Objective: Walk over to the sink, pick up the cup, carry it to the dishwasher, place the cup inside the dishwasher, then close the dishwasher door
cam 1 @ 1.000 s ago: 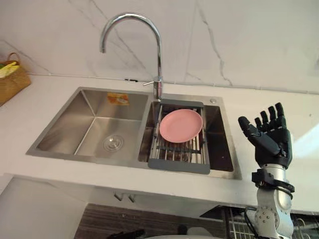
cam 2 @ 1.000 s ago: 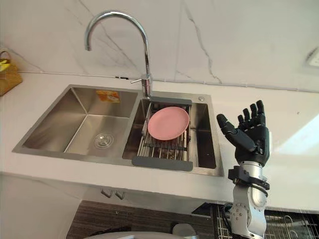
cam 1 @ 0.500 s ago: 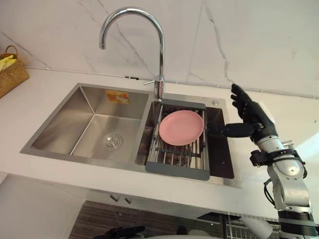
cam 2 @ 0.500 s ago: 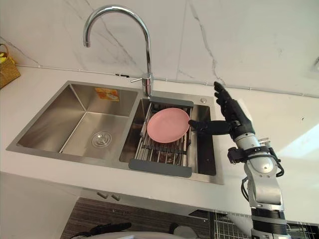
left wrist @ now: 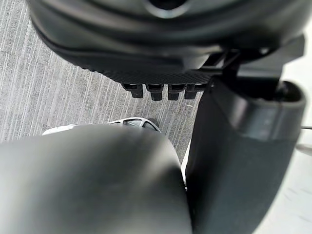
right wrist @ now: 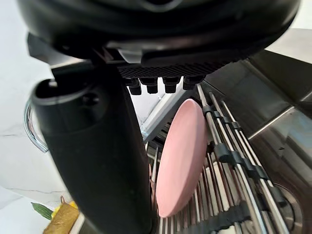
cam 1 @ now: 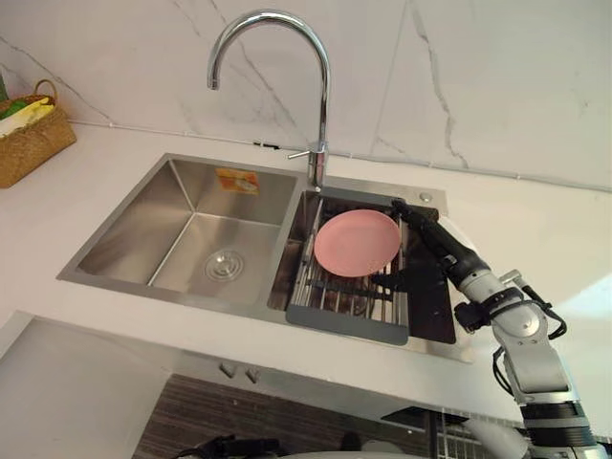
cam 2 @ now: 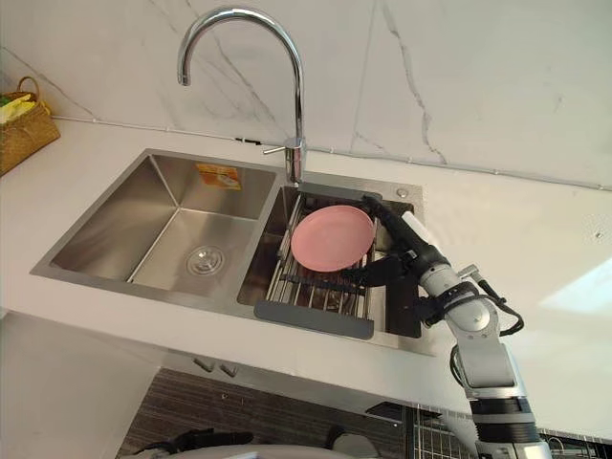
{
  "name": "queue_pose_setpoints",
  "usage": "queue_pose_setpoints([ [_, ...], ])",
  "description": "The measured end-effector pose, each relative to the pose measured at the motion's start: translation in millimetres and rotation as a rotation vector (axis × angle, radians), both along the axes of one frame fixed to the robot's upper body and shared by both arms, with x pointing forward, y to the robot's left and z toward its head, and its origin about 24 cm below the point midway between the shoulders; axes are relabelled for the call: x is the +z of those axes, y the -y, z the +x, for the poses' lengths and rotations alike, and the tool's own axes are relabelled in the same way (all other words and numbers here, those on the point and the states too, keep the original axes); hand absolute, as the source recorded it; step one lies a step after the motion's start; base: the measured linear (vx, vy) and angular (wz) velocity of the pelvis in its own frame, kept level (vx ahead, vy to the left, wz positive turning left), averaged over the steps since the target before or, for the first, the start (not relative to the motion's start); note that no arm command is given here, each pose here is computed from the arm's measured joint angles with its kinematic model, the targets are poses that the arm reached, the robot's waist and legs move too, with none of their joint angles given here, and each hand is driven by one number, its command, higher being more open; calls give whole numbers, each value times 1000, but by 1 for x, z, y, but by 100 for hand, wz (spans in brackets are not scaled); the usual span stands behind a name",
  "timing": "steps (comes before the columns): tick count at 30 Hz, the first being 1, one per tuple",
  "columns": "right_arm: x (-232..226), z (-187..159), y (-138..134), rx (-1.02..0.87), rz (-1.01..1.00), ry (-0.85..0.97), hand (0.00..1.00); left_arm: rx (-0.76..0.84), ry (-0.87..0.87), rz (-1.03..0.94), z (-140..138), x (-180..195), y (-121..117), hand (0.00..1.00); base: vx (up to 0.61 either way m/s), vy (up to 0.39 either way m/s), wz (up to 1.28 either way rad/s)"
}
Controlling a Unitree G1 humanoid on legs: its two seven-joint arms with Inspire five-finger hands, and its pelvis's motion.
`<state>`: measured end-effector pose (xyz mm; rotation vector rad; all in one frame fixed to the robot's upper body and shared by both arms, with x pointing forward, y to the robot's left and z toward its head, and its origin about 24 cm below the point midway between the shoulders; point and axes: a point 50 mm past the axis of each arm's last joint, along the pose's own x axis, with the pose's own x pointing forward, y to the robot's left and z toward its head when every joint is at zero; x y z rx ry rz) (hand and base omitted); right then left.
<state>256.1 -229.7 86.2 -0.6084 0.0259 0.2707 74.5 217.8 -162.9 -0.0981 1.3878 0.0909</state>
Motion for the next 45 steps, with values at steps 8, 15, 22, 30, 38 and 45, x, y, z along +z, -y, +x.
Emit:
queue_pose_setpoints([
  [8, -7, -8, 1, 6, -112, 9, 100, 36, -4, -3, -5, 0, -2, 100, -1, 0, -2],
  [15, -2, -8, 2, -55, -233, 112, 100, 28, -4, 0, -5, 0, -2, 100, 14, 2, -8],
  [22, -1, -7, -1, -98, -299, 177, 100, 28, -10, 5, -7, -1, -2, 100, -28, -3, -2],
  [30, -6, -7, -9, -82, -362, 196, 100, 29, -16, 3, -7, -1, -2, 100, -5, -9, 8],
  [38, -24, -4, -15, -62, -400, 153, 100, 29, -23, -1, -9, -1, -1, 100, 17, -4, 7],
  [45, -35, 1, -17, -66, -489, 144, 100, 29, -24, -5, -10, -1, -1, 100, 4, 4, 6],
])
